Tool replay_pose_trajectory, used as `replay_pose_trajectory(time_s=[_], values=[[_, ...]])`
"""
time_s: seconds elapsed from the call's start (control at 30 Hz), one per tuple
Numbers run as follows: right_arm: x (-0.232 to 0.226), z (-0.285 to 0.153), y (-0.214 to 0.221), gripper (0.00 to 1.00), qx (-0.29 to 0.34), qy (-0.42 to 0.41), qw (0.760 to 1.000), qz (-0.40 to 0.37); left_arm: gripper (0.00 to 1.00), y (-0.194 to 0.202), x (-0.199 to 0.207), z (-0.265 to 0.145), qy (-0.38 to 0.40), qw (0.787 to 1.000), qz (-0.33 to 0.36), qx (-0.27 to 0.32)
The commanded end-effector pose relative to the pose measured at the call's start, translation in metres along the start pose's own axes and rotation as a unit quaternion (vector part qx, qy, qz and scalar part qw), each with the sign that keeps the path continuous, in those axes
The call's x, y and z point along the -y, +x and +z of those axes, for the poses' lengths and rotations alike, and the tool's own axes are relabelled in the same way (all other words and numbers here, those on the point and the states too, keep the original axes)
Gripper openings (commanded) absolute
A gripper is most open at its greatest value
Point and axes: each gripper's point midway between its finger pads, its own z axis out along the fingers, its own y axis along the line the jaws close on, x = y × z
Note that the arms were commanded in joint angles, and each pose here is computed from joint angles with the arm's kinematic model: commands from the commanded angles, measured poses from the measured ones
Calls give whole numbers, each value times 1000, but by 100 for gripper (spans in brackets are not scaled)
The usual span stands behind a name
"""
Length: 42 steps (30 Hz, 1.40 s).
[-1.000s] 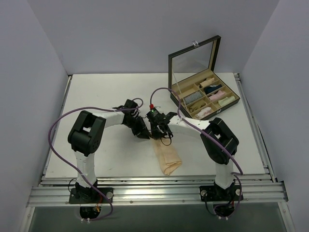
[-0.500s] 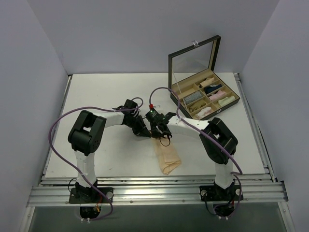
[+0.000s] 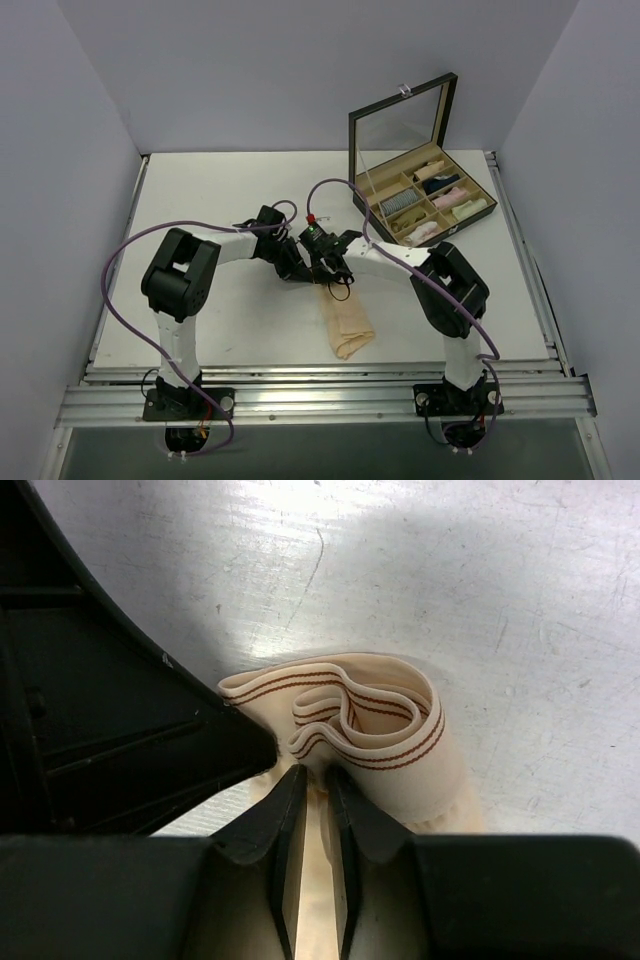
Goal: Roll the underwear
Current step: Fold the underwear
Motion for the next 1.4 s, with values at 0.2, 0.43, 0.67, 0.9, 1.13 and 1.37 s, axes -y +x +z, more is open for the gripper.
replay_pose_trajectory(time_s=[0.2, 0.43, 0.67, 0.9, 1.13, 1.37], values=[[33, 20, 31, 17, -48, 78, 995, -25, 2, -8, -6, 4, -8, 1000, 1, 16], [42, 27, 40, 0, -62, 99, 993, -30, 2, -9, -4, 1, -7, 1000, 3, 18], [35, 9, 19, 0, -37, 87, 995, -35, 2, -10, -5, 4, -7, 1000, 4, 17], [-9, -5, -5, 0, -26, -21, 999, -26, 2, -9, -8, 8, -7, 1000, 3, 17], [-30, -5, -8, 0, -31, -65, 997, -8, 2, -9, -8, 7, -10, 1000, 3, 20], [-42, -6, -9, 0, -31, -94, 995, -4, 2, -10, -9, 9, -11, 1000, 2, 19]])
